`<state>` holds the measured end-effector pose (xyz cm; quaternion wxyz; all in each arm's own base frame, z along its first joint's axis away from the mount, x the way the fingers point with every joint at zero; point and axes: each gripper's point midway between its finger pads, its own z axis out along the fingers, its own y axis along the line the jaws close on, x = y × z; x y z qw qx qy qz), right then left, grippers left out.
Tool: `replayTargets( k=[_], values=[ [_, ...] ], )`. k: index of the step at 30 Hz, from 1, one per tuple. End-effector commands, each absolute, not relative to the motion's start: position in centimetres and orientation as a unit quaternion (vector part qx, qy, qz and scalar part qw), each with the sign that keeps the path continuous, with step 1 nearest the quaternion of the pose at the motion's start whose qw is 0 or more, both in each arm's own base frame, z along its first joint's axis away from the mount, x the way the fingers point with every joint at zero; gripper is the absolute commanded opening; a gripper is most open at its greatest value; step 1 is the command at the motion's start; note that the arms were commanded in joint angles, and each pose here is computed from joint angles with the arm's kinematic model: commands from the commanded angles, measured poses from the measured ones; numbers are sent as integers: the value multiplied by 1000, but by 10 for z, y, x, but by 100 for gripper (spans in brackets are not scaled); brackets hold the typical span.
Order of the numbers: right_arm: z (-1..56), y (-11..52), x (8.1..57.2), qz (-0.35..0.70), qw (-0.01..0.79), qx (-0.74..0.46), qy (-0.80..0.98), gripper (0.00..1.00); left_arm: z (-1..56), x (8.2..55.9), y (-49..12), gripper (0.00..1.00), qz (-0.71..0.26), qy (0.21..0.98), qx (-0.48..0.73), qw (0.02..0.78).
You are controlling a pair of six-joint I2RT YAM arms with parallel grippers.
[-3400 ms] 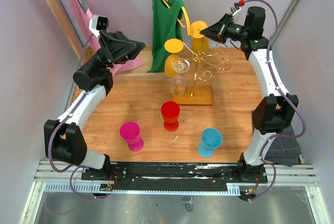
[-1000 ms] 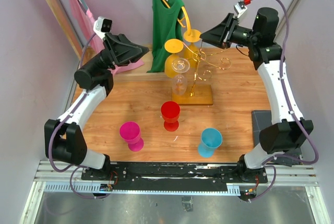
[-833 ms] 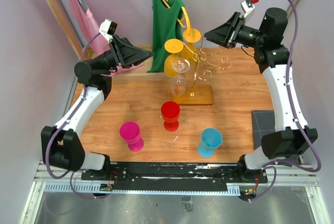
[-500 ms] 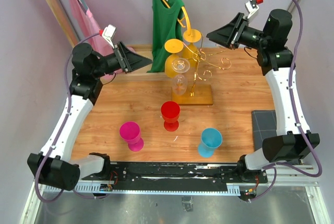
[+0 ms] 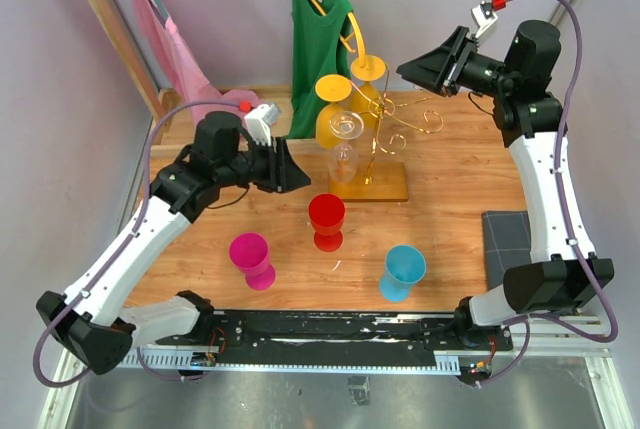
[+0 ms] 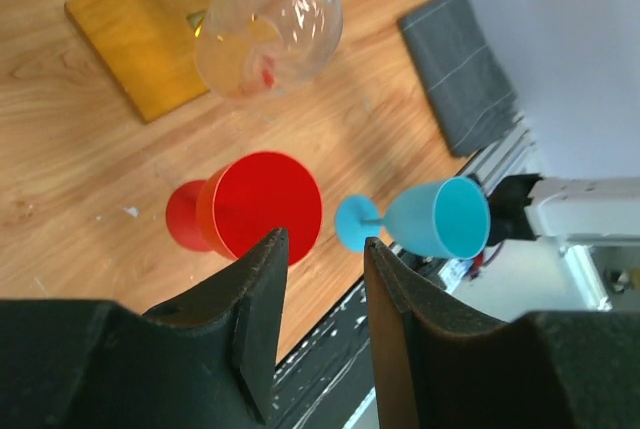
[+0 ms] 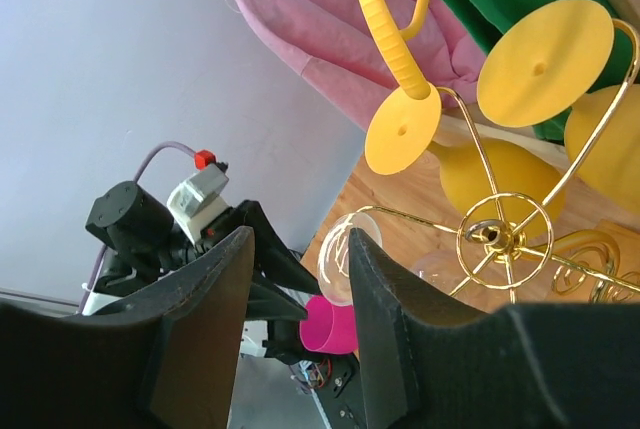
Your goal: Place the wine glass upside down on the wine glass rack
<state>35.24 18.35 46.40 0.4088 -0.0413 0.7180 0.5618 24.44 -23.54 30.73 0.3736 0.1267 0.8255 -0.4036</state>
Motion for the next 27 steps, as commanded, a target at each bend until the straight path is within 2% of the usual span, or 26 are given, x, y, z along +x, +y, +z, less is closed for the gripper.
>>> replayTargets(
  k=[1, 11, 27],
  values=[
    [467, 178, 348, 554, 426, -44, 714, 44, 274, 246, -233, 41, -316, 860, 134, 377],
    [462, 178, 350, 554, 424, -40, 716, 44, 219, 250, -239, 43, -218, 902, 136, 347],
    [458, 178, 352, 554, 421, -38, 717, 45, 178, 256, -251, 41, -181, 917, 131, 330]
  ],
)
